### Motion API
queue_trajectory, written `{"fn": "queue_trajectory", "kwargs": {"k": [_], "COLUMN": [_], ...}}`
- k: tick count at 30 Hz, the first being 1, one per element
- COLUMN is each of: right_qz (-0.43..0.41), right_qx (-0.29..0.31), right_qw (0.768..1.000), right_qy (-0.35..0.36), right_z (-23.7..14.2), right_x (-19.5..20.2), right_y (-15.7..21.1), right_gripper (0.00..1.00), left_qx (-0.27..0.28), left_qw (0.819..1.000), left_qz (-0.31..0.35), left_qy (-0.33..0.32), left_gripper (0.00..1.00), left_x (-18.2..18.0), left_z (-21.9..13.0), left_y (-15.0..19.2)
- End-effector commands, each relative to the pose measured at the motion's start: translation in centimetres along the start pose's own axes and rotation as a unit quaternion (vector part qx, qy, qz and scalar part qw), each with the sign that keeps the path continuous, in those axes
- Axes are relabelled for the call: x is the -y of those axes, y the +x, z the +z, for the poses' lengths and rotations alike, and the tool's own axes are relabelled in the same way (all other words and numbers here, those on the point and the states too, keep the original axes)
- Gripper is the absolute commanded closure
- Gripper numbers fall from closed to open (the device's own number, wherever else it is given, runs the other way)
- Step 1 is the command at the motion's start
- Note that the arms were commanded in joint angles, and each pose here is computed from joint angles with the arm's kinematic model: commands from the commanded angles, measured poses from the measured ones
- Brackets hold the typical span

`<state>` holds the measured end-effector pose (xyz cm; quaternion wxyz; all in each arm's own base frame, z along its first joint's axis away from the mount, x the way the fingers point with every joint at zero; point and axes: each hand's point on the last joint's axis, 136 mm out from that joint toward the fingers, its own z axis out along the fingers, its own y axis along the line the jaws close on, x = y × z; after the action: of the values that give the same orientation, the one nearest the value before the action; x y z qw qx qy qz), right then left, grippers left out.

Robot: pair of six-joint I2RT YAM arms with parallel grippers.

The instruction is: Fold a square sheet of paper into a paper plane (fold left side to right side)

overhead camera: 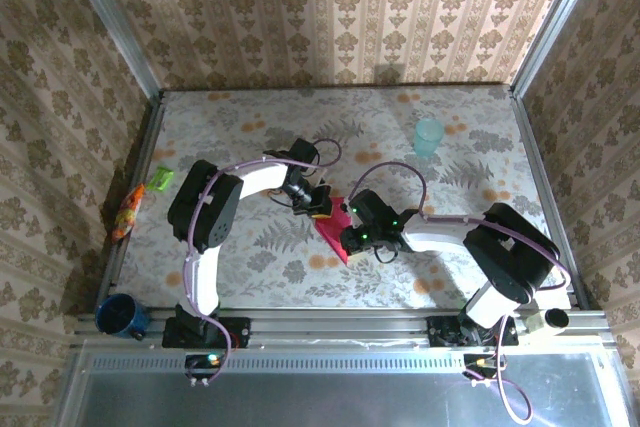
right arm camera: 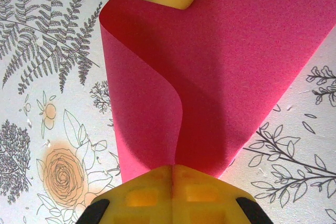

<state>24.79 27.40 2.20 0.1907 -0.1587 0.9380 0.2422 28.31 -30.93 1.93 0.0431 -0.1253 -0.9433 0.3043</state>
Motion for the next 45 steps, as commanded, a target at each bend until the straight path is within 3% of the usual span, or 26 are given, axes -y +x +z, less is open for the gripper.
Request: {"fn": "queue_trajectory", "kwargs": {"k": [1,19,30,40,45], "right_qz": [0.001,0.002,0.003,0.013,0.018], "right_qx": [-0.001,-0.008,-0.042,-0.077,-0.087], "right_qw": [1.0,1.0,0.998,0.996,0.996], "right_qy": [0.015,0.024,0.042,0.04,0.026], "right_z": [0.1,0.6,1.3,1.8,2.0], "right_x": [0.5,0.9,2.0,2.7,2.4], "right_y": [-0.5,-0.2,1.6,3.7,4.0], "right_gripper": [1.0,1.0,1.0,1.0,1.0], "left_qx": [-0.035,-0.036,-0.026,0.054,0.097], "left_qw": [0.998,0.998,0.998,0.998,0.993], "left_qz": [-0.022,-0.023,-0.018,0.037,0.048], "left_qy": [-0.054,-0.055,-0.048,0.013,0.037], "left_gripper": [0.96,0.96,0.94,0.82,0.83], "left_x": [-3.0,-3.1,-2.4,2.6,3.6], "left_z": [1.3,1.3,0.8,-4.3,-7.3], "left_y": [1.7,1.8,1.3,-2.9,-2.8]}}
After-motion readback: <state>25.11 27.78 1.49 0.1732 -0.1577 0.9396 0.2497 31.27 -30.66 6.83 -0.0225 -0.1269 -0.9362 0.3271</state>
